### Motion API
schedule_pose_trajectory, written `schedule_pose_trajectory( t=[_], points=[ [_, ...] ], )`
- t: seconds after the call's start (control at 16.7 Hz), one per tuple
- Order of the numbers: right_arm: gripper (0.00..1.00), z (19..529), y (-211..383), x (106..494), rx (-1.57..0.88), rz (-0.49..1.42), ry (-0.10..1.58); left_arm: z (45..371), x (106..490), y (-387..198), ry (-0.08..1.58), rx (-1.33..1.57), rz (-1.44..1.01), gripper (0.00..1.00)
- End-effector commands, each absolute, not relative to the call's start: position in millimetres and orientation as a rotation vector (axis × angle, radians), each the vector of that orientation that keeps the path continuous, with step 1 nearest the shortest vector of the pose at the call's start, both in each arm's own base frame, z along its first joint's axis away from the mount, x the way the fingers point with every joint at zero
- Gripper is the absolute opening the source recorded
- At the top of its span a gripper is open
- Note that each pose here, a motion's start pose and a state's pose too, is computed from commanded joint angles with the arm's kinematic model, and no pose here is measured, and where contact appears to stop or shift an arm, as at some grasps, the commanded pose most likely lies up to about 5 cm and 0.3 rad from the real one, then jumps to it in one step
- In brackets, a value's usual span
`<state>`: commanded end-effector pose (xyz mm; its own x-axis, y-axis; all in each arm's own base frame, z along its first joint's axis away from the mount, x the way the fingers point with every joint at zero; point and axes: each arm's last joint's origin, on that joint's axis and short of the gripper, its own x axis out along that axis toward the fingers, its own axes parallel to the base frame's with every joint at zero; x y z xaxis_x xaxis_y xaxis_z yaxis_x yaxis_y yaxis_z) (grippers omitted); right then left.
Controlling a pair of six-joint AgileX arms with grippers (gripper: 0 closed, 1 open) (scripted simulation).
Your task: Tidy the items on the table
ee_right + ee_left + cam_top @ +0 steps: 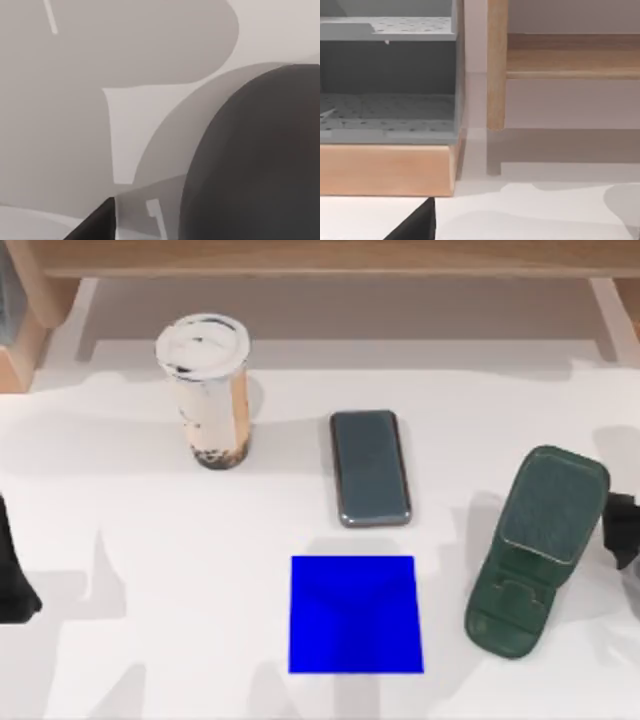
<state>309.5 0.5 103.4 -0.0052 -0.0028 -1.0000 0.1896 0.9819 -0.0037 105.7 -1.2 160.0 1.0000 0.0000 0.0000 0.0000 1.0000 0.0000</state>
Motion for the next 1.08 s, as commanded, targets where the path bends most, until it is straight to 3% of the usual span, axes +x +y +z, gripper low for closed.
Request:
schedule_pose_trajectory(
  t=[0.36,0.84,1.08],
  points=[
    [0.02,103.4,0.5,309.5,0.147,-0.152,1.570,160.0,105.7,-1.2,0.000,0.000,0.000,1.00],
    [0.00,103.4,0.5,309.5,0.147,-0.152,1.570,160.0,105.7,-1.2,0.000,0.000,0.000,1.00],
    [0.00,127.2,0.5,314.4,0.149,-0.150,1.532,160.0,105.7,-1.2,0.000,0.000,0.000,1.00]
  ],
)
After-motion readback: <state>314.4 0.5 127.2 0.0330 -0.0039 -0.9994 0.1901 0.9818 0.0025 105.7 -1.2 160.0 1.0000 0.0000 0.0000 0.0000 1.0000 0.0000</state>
